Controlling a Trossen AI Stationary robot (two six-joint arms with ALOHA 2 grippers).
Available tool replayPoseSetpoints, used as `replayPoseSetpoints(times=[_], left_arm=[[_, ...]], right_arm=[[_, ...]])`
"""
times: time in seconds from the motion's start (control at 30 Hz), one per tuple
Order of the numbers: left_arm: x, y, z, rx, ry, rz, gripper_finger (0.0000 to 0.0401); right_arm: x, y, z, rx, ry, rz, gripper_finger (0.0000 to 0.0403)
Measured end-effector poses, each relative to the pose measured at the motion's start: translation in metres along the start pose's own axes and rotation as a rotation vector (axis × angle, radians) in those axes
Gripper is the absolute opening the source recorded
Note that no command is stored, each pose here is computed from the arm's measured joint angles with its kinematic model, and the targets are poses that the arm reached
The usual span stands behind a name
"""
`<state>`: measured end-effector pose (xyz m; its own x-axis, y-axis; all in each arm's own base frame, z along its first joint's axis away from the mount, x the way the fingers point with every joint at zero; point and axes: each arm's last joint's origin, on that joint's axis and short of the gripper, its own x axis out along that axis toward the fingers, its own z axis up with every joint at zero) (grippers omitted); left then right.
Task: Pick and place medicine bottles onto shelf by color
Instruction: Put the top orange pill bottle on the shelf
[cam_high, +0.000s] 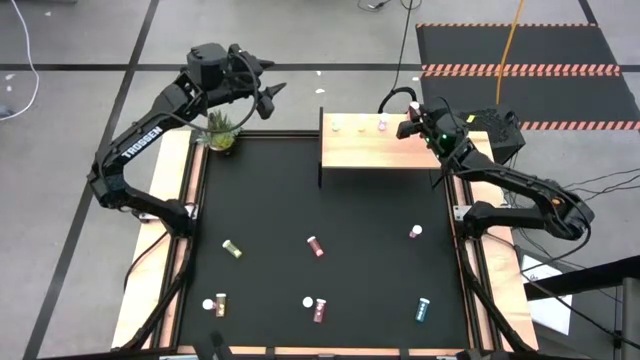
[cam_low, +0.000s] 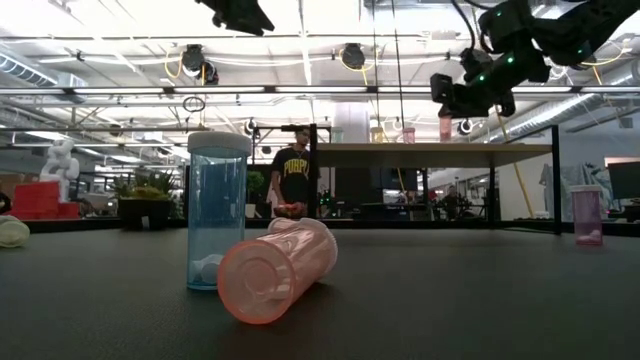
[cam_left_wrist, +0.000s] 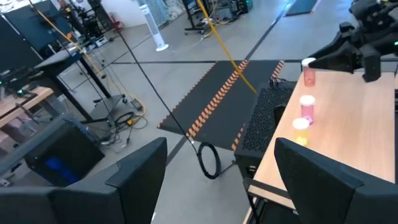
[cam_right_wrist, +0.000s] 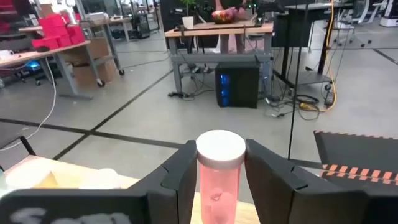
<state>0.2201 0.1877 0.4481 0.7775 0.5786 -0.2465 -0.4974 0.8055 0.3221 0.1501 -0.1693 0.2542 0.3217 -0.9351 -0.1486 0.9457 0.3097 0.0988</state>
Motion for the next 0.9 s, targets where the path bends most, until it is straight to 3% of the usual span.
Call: replayPoseSetpoints(times=[0.33,0.9], left_arm=[[0.0,-0.001,-0.001,-0.053,0.012,-0.005,0.0296],[0.0,-0.005,0.001,-0.103,0.003,-0.02,0.0296]], right_arm=[[0.005,0.002,-0.006,-0.059,0.033,0.022,0.0118],[0.006,-0.005,-0.018,-0.049,0.114,-0.008,0.0118]])
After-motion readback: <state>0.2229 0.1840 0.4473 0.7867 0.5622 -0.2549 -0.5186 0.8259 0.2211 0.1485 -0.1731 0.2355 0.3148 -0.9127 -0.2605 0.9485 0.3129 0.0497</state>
